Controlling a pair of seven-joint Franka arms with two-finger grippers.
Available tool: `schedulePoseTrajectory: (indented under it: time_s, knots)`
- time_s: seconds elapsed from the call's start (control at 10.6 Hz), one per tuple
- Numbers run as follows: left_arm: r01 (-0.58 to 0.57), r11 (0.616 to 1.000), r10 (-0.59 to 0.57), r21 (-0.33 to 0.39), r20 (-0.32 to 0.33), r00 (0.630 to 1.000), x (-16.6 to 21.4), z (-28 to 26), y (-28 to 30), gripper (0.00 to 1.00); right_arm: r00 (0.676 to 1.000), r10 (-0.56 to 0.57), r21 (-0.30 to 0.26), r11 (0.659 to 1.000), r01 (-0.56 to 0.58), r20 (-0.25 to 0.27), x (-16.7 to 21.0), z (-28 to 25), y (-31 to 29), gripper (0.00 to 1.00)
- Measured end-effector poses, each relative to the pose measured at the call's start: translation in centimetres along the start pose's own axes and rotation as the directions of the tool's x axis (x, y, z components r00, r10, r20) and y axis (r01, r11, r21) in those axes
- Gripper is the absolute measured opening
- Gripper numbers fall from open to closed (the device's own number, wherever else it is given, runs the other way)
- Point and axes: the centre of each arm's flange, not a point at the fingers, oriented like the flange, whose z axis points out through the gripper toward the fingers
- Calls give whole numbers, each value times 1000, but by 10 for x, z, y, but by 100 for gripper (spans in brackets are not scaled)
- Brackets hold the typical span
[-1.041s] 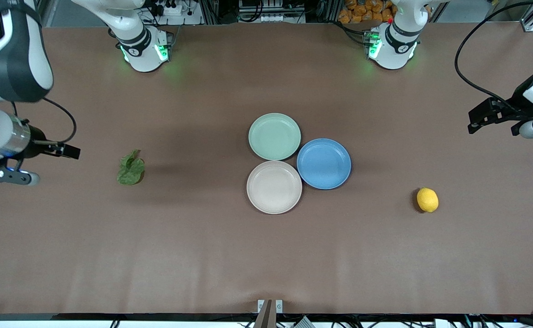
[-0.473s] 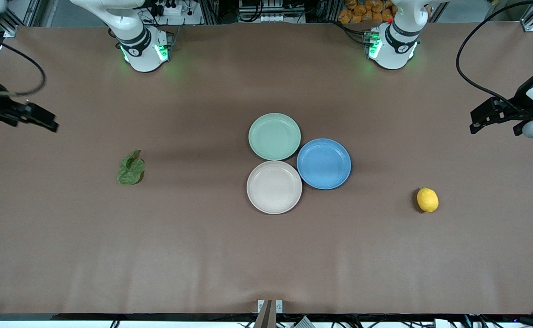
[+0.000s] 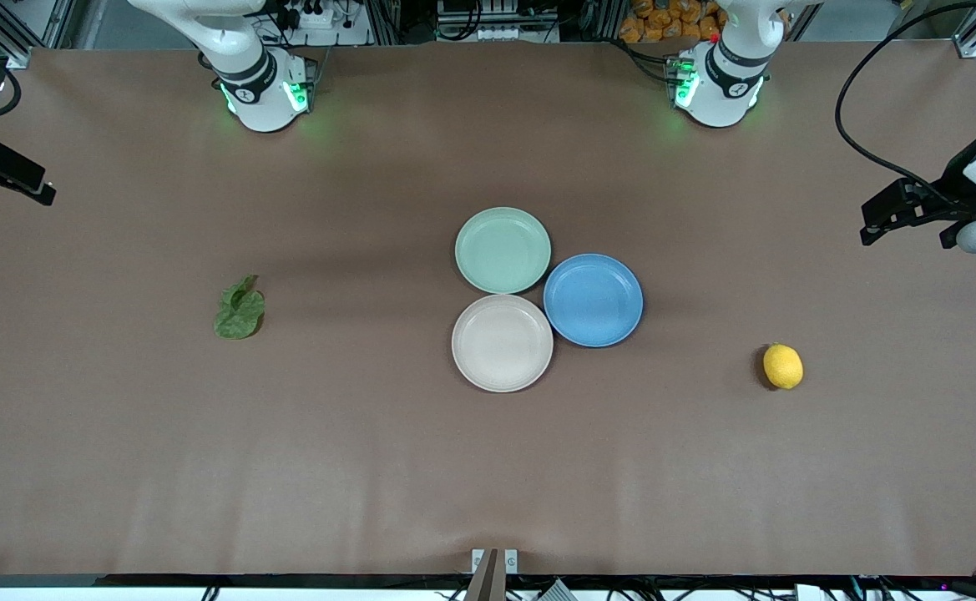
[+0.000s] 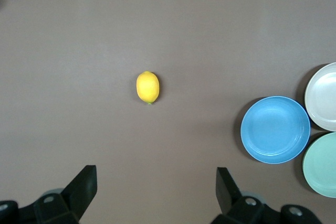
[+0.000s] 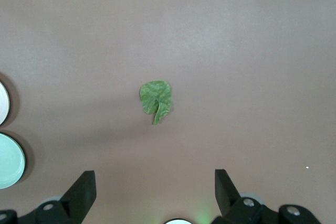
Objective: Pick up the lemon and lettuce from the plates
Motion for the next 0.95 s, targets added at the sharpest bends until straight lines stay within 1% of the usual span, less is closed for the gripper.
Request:
schedulePoseTrajectory:
  time_s: [0.95]
  knots:
    - [3,1000,-3,1,-4,1000,-1,-4,-1,100,1000,0,-2,1000,0,-4,-2,-3,1,100]
